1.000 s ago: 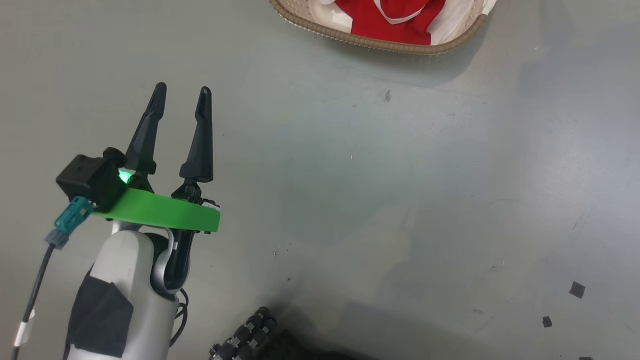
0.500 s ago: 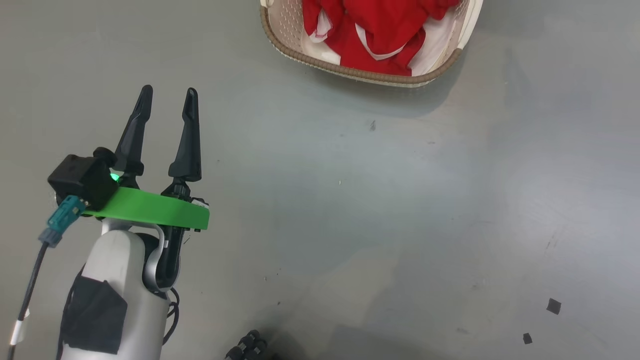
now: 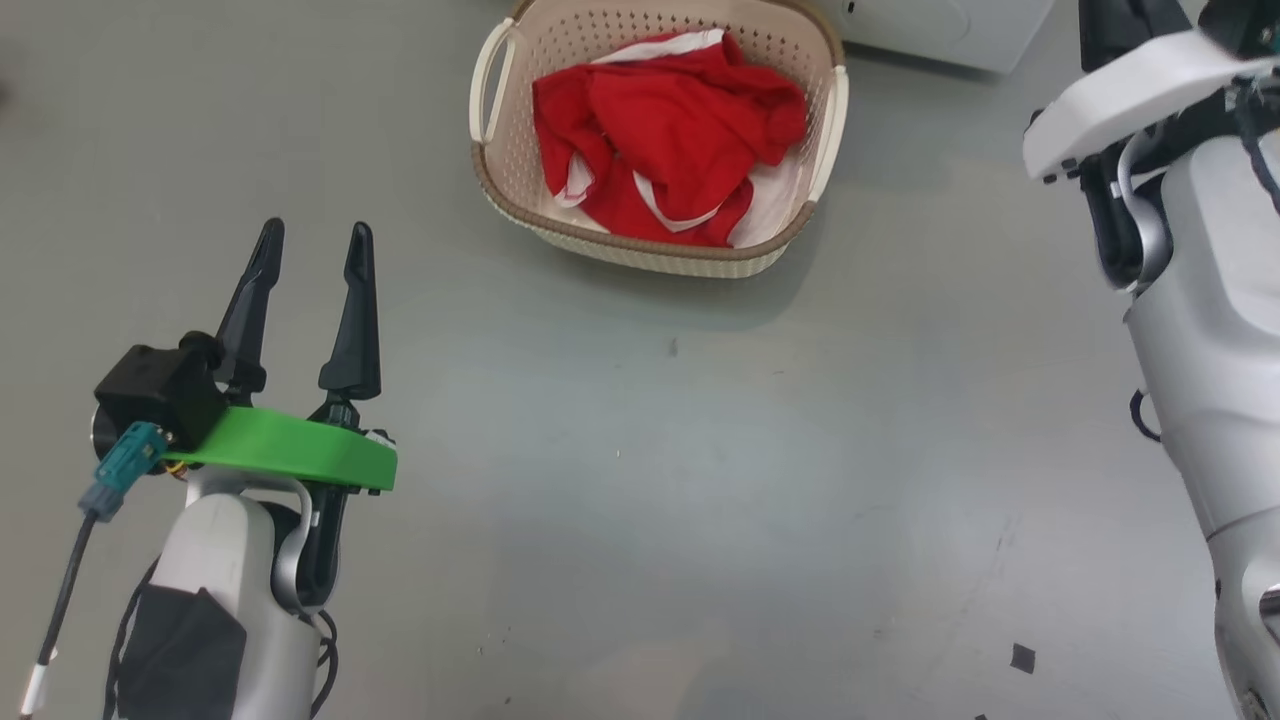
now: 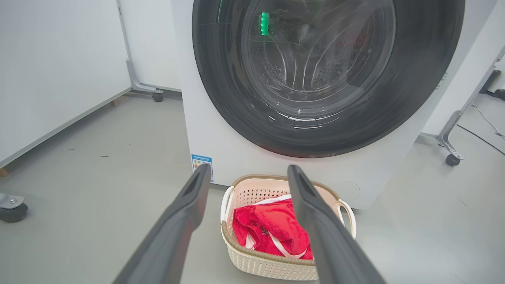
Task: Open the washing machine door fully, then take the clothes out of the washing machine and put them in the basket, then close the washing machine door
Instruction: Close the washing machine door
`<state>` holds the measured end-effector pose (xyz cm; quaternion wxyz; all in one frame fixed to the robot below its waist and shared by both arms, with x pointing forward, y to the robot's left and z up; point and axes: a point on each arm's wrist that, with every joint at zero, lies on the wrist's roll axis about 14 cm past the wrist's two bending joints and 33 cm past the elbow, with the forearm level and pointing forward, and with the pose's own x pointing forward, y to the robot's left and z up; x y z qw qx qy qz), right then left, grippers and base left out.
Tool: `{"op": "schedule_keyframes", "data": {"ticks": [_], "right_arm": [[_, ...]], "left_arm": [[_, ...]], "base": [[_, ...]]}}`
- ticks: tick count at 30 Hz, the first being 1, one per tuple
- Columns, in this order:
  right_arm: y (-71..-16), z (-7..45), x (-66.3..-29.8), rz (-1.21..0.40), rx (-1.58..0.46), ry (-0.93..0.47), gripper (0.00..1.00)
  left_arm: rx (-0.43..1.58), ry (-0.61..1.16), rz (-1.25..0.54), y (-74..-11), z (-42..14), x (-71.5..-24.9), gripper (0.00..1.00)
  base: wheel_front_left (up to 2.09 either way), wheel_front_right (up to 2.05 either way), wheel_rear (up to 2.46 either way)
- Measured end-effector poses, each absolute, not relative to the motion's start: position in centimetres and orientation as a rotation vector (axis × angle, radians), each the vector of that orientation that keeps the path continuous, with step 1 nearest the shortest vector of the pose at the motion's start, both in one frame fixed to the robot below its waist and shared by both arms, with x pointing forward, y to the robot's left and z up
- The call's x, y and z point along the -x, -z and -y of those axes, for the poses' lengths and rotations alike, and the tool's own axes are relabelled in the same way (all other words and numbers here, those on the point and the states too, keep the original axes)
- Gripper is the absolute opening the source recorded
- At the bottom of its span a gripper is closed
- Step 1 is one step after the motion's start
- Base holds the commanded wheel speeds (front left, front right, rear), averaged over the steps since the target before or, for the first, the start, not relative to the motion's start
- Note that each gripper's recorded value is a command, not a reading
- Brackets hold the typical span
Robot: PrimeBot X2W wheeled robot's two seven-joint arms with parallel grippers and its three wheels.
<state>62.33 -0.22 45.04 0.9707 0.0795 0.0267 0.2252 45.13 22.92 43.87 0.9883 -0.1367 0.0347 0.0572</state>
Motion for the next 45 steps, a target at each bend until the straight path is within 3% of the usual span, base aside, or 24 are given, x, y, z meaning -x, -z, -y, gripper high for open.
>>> {"op": "schedule_keyframes", "data": {"ticks": [17,39,41,42,45], "right_arm": [[-49.9,9.0,-54.5,0.016,-0.258,-0.215,0.0],[-50.1,14.4,-44.0,0.028,-0.231,-0.094,0.0],[-49.6,14.5,-43.2,0.015,-0.235,-0.086,0.78],[-49.3,14.6,-42.9,0.007,-0.236,-0.083,1.0],[-48.8,14.6,-42.2,-0.005,-0.245,-0.07,1.0]], "left_arm": [[0.316,-0.01,-0.04,-46.2,-18.9,-43.2,1.0],[0.297,0.131,0.035,-49.7,-14.3,-42.1,1.0],[0.29,0.142,0.039,-49.9,-13.9,-42.0,1.0],[0.289,0.144,0.04,-49.9,-13.9,-42.0,1.0],[0.29,0.144,0.042,-50.0,-13.9,-42.0,1.0]], "base": [[0.0,0.0,0.0],[0.0,0.0,0.0],[0.0,0.0,0.0],[0.0,0.0,0.0],[0.0,0.0,0.0]]}}
